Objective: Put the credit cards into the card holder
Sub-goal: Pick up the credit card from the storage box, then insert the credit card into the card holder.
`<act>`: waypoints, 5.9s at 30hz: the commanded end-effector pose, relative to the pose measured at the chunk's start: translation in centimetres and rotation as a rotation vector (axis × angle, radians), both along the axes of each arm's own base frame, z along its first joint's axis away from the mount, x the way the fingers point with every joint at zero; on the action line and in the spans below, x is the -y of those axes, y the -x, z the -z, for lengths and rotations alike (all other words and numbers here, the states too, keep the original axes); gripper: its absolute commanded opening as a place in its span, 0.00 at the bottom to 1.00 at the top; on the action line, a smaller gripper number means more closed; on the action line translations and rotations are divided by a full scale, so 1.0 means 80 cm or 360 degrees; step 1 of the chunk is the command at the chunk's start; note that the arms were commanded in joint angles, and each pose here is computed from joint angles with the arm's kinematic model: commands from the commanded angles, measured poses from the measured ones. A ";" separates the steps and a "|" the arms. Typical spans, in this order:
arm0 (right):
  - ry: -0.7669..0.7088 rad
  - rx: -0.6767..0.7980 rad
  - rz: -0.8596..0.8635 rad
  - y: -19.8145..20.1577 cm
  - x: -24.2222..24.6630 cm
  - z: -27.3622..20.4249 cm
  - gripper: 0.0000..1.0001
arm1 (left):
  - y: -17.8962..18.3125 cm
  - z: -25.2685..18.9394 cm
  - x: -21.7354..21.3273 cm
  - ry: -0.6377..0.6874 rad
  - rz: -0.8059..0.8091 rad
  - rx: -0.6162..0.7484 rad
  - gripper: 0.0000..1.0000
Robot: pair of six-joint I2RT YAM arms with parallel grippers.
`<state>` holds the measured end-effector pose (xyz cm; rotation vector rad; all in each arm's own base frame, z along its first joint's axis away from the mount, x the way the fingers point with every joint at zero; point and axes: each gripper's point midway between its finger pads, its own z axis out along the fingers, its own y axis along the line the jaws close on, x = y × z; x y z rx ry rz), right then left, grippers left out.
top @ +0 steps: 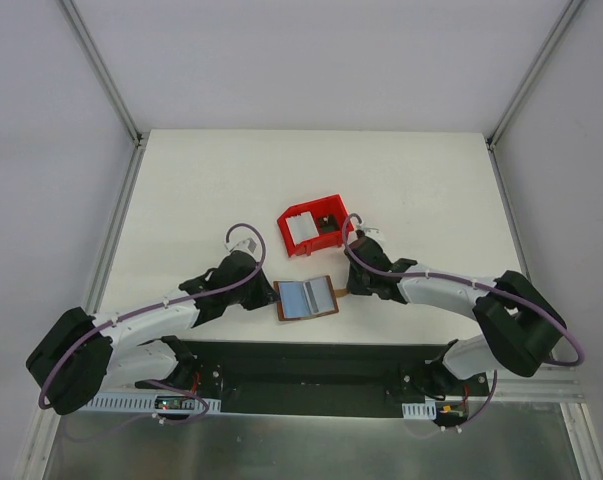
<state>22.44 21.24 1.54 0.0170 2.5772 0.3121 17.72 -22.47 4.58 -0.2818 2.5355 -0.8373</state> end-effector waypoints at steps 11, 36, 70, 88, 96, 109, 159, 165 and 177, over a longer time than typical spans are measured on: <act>0.0136 -0.0113 -0.0206 0.028 0.036 -0.031 0.22 | -0.017 -0.007 -0.001 -0.0051 -0.0047 0.0032 0.00; -0.0262 0.0301 -0.0402 -0.067 -0.036 -0.210 0.72 | -0.037 -0.031 0.008 -0.0083 0.0013 0.0164 0.00; -0.0396 -0.0171 -0.0540 -0.206 -0.139 -0.089 0.68 | -0.024 -0.021 -0.003 -0.0078 0.0017 0.0142 0.00; -0.0609 -0.0185 -0.0654 -0.193 -0.163 -0.101 0.55 | -0.023 -0.017 -0.005 -0.0080 0.0003 0.0124 0.00; -0.0624 -0.0187 -0.0658 -0.188 -0.160 -0.106 0.47 | -0.022 -0.016 -0.006 -0.0081 0.0002 0.0118 0.00; -0.0639 -0.0173 -0.0641 -0.187 -0.152 -0.116 0.35 | -0.021 -0.015 -0.006 -0.0079 -0.0003 0.0113 0.00; -0.0611 0.0258 -0.0455 -0.180 -0.088 -0.236 0.00 | -0.010 0.000 -0.009 -0.0087 0.0007 0.0045 0.00; -0.0816 0.0214 -0.0435 -0.098 -0.083 -0.228 0.00 | -0.005 0.016 -0.016 -0.0121 -0.0023 -0.0002 0.00; -0.0990 -0.0086 -0.0447 0.012 -0.129 -0.128 0.00 | -0.004 0.028 -0.015 -0.0137 -0.0040 -0.0054 0.00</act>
